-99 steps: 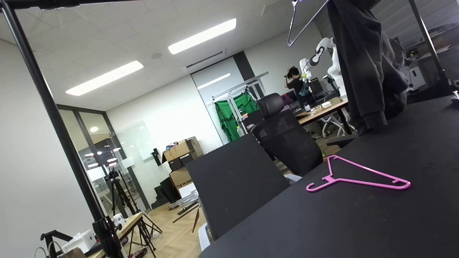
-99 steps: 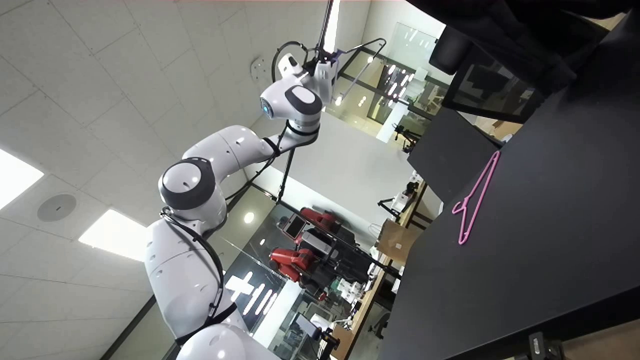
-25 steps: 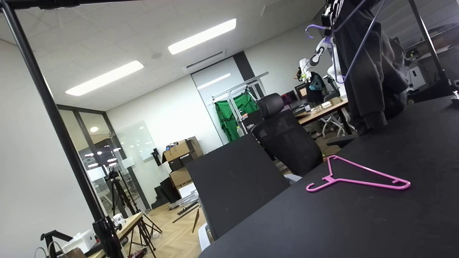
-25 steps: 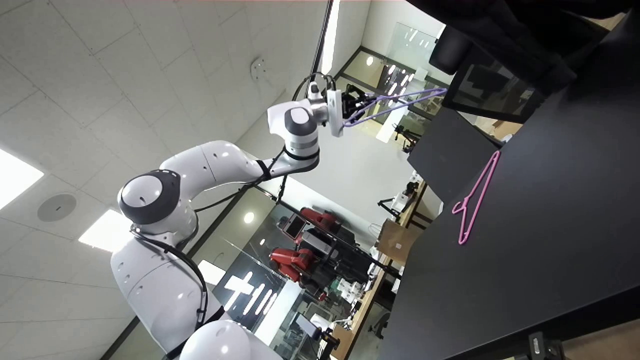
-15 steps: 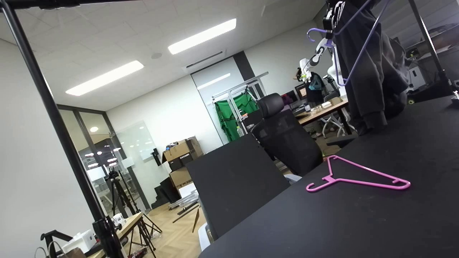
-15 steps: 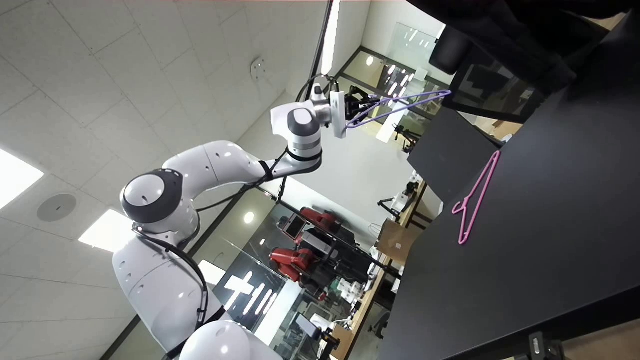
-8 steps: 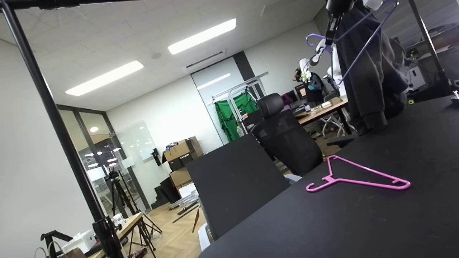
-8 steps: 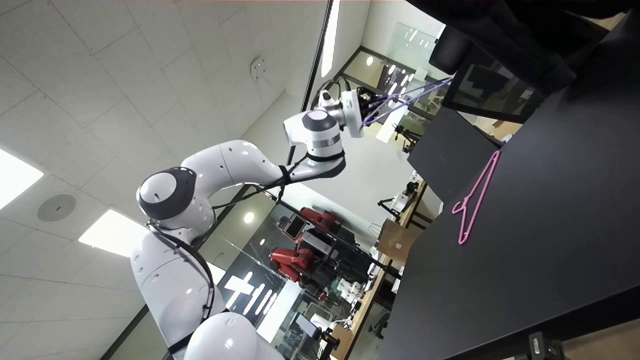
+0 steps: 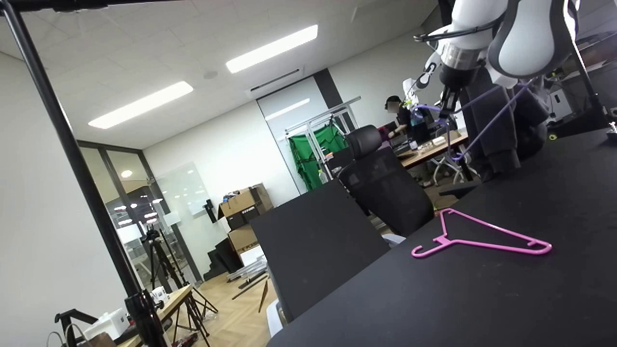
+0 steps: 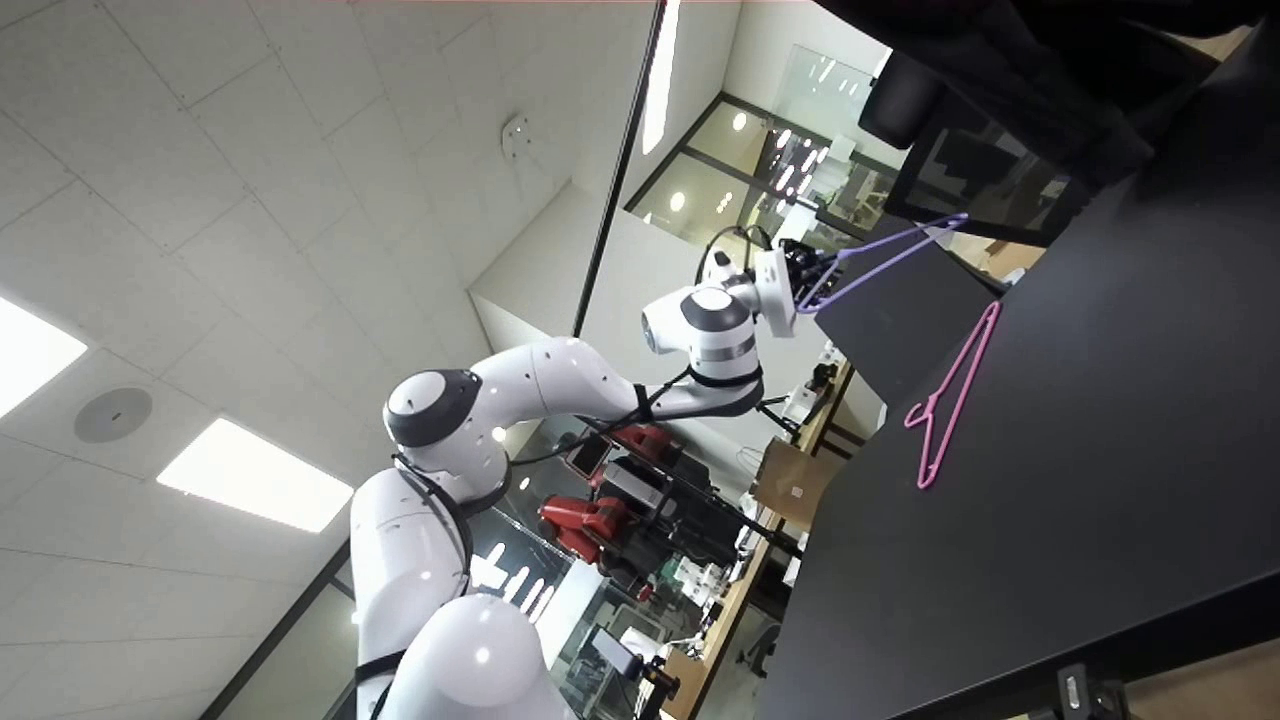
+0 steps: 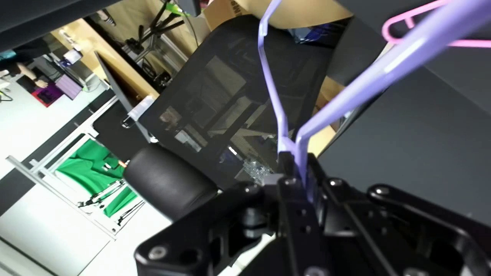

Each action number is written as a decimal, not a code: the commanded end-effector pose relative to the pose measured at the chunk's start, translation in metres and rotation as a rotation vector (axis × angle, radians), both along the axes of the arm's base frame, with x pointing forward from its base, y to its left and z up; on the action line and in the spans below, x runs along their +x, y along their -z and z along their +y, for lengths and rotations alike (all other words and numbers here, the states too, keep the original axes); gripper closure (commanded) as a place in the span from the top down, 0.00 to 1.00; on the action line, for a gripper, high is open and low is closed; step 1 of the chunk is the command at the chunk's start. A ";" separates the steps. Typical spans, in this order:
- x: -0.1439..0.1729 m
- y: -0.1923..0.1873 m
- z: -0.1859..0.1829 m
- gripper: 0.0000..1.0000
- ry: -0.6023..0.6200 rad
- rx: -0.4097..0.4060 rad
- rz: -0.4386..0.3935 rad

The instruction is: Take the cloth hanger from the rack and put it on the table

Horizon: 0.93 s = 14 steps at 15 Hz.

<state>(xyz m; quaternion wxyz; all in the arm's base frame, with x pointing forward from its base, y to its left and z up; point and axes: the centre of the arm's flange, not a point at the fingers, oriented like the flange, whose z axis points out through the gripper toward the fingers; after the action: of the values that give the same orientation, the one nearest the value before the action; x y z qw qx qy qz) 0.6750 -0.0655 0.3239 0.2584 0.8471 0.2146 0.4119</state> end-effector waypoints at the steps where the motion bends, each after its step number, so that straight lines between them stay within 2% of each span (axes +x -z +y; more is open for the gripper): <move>1: -0.001 0.012 0.008 0.08 -0.004 -0.002 0.016; 8: -0.002 0.014 -0.003 0.08 0.015 -0.016 0.017; 9: -0.002 0.014 -0.003 0.02 0.015 -0.016 0.017; 11: -0.007 0.034 0.003 0.02 0.023 -0.050 -0.029; 14: -0.006 0.059 0.019 0.02 0.059 -0.058 -0.152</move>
<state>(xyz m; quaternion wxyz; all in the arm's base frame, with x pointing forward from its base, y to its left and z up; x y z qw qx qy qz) 0.6858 -0.0583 0.3088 0.2778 0.8436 0.1988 0.4143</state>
